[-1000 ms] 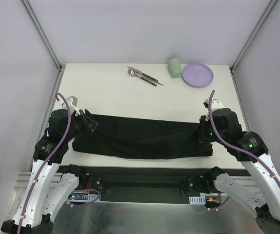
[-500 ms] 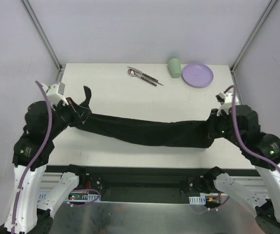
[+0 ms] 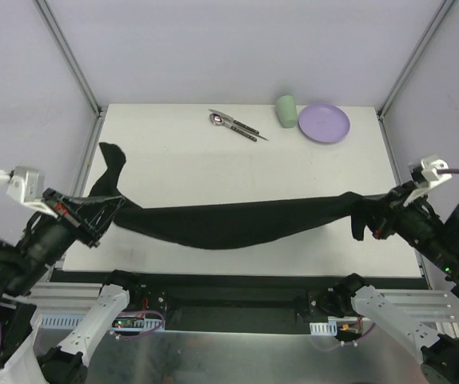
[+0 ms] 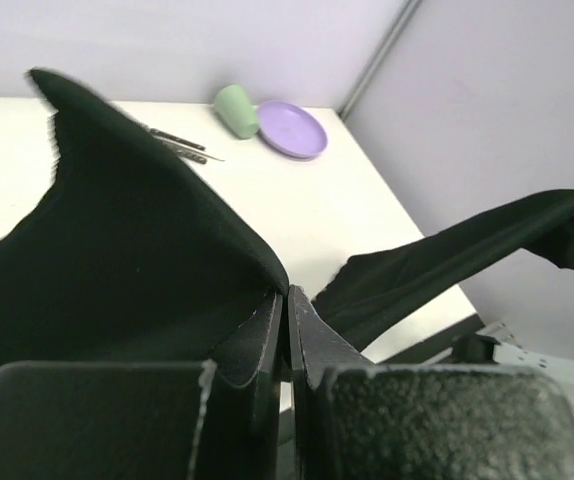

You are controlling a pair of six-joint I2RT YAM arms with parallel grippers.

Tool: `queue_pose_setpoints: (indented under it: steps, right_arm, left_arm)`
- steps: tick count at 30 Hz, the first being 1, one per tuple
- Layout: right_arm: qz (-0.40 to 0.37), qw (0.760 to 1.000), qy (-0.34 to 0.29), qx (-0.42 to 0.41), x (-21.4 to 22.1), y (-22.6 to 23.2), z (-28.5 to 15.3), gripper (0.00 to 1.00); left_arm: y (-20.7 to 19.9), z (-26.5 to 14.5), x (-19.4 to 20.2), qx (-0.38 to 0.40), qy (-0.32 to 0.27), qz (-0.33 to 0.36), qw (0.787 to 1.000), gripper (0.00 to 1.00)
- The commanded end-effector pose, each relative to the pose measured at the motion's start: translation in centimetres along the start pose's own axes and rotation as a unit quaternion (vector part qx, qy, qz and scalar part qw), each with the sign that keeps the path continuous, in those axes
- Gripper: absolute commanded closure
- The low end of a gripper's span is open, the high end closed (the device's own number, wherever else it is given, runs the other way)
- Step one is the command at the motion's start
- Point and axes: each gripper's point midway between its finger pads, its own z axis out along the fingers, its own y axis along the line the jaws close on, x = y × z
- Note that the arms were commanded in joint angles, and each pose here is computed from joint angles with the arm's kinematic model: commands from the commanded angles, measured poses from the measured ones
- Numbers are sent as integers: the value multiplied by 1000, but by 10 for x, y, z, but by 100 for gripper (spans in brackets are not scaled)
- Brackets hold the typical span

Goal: Set the dinner table for one person
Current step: Flatten out the napkin at the center of the board.

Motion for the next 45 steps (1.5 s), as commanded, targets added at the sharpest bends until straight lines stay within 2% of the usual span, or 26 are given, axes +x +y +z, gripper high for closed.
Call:
queue_pose_setpoints:
  steps: [1, 5, 7, 9, 10, 11, 13, 14, 15, 16, 17, 19, 20, 21, 22, 23, 24, 25, 26, 30, 37, 44, 45]
  right_arm:
    - [-19, 995, -95, -17, -31, 3, -40, 99]
    - [-22, 990, -138, -12, -49, 2, -57, 99]
    - [-27, 988, -155, 11, -62, -5, -55, 99]
    - [-34, 986, -159, 42, -70, -15, -43, 99]
    - [-33, 982, -170, 70, -78, -24, -34, 99]
    - [-37, 983, -154, 89, -78, -29, -12, 99]
    - [-51, 981, -137, 129, -78, -42, 25, 99]
    - [-59, 983, -100, 145, -70, -47, 58, 99]
    - [-65, 983, -75, 154, -62, -50, 80, 99]
    - [-70, 982, -59, 166, -57, -54, 101, 99]
    - [-80, 980, -4, 180, -28, -61, 141, 99]
    - [-69, 979, 21, 189, -4, -67, 183, 99]
    - [-65, 977, 58, 194, 26, -73, 206, 99]
    - [-58, 974, 92, 201, 50, -81, 231, 99]
    - [-49, 975, 96, 197, 59, -81, 250, 99]
    - [-40, 972, 108, 204, 72, -85, 262, 99]
    - [-43, 966, 139, 213, 95, -92, 280, 99]
    - [-42, 964, 140, 222, 99, -95, 290, 99]
    - [-39, 962, 148, 226, 105, -98, 297, 99]
    - [-38, 955, 178, 235, 125, -103, 324, 99]
    - [-44, 943, 177, 280, 129, -118, 334, 99]
    - [-50, 915, 174, 359, 126, -149, 335, 99]
    - [-55, 905, 183, 379, 131, -156, 334, 99]
  left_arm:
    - [-24, -49, -26, 19, -87, 26, 996, 100]
    - [-33, -79, -50, 10, -151, 33, 988, 100]
    - [-28, -76, -62, -10, -162, 38, 986, 100]
    - [-17, -56, -72, -34, -153, 48, 986, 100]
    - [-12, -47, -83, -44, -167, 55, 983, 100]
    - [2, -19, -82, -61, -144, 62, 986, 100]
    - [19, 16, -87, -78, -137, 74, 985, 100]
    - [41, 56, -84, -97, -120, 80, 985, 100]
    - [52, 76, -78, -105, -106, 80, 986, 100]
    - [64, 97, -71, -113, -87, 80, 987, 100]
    - [89, 137, -54, -128, -56, 76, 987, 100]
    - [116, 176, -30, -144, -27, 68, 987, 100]
    - [147, 208, 9, -165, 25, 58, 984, 100]
    - [160, 226, 14, -173, 18, 58, 983, 100]
    - [174, 241, 29, -182, 34, 56, 981, 100]
    - [202, 266, 65, -202, 82, 51, 975, 100]
    - [217, 280, 76, -216, 91, 53, 971, 100]
    - [227, 292, 85, -223, 104, 53, 968, 100]
    - [250, 310, 117, -239, 145, 48, 959, 100]
    - [284, 341, 158, -264, 182, 38, 946, 100]
    - [305, 358, 161, -286, 180, 58, 939, 100]
    - [319, 362, 168, -304, 182, 68, 933, 100]
    - [320, 365, 166, -305, 180, 71, 933, 100]
